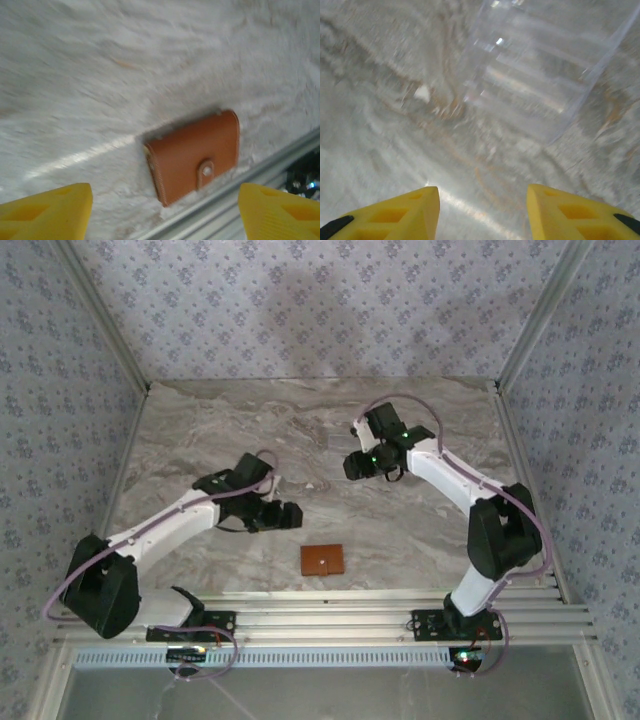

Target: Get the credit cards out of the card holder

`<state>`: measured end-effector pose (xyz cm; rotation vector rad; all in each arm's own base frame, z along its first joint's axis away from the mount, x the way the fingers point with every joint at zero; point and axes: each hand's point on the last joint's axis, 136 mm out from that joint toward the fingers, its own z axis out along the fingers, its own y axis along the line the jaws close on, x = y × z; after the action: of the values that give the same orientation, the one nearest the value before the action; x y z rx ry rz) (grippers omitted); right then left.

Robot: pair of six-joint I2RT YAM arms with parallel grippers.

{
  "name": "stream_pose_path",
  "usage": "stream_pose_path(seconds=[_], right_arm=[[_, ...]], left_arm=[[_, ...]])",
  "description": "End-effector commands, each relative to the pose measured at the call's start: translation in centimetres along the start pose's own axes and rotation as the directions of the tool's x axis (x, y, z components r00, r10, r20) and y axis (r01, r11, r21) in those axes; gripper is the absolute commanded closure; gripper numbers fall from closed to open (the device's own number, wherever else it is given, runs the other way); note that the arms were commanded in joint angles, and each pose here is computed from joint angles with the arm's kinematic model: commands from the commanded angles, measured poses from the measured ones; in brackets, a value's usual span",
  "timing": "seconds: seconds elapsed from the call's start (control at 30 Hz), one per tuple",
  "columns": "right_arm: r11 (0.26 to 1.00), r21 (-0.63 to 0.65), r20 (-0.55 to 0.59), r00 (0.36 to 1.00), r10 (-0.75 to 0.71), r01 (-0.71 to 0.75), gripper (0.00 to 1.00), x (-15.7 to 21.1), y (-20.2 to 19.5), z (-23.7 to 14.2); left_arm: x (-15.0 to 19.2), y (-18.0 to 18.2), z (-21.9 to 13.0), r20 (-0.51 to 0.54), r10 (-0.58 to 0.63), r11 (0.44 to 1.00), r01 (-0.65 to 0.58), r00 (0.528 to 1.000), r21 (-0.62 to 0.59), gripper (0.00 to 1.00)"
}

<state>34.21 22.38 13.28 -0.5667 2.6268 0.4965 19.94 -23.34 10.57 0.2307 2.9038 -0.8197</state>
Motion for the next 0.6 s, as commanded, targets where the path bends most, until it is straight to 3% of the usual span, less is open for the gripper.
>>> stream_pose_path(seconds=[0.0, 0.23, 0.43, 0.57], right_arm=[[0.994, -0.107, -0.079, 0.996, -0.037, 0.029, 0.49, 3.5, 2.9, -1.0], [0.989, -0.148, -0.151, 0.988, -0.026, 0.003, 0.49, 7.1, 4.1, -0.6], [0.991, -0.132, -0.192, 0.981, -0.010, -0.016, 0.49, 9.1, 3.7, -0.6], [0.998, -0.057, -0.197, 0.980, 0.014, -0.026, 0.49, 9.6, 2.4, -1.2]], left_arm=[[2.7, -1.0, 1.3, -0.091, 0.004, 1.000, -0.002, 0.996, 0.014, 0.29], [8.0, -4.6, 3.4, -0.222, 0.142, 0.979, -0.104, 0.965, 0.174, 0.44], [10.8, -5.6, 5.9, -0.328, 0.205, 0.974, -0.160, 0.922, 0.161, 0.48], [11.4, -6.8, 8.0, -0.363, 0.224, 0.970, -0.173, 0.904, 0.168, 0.52]])
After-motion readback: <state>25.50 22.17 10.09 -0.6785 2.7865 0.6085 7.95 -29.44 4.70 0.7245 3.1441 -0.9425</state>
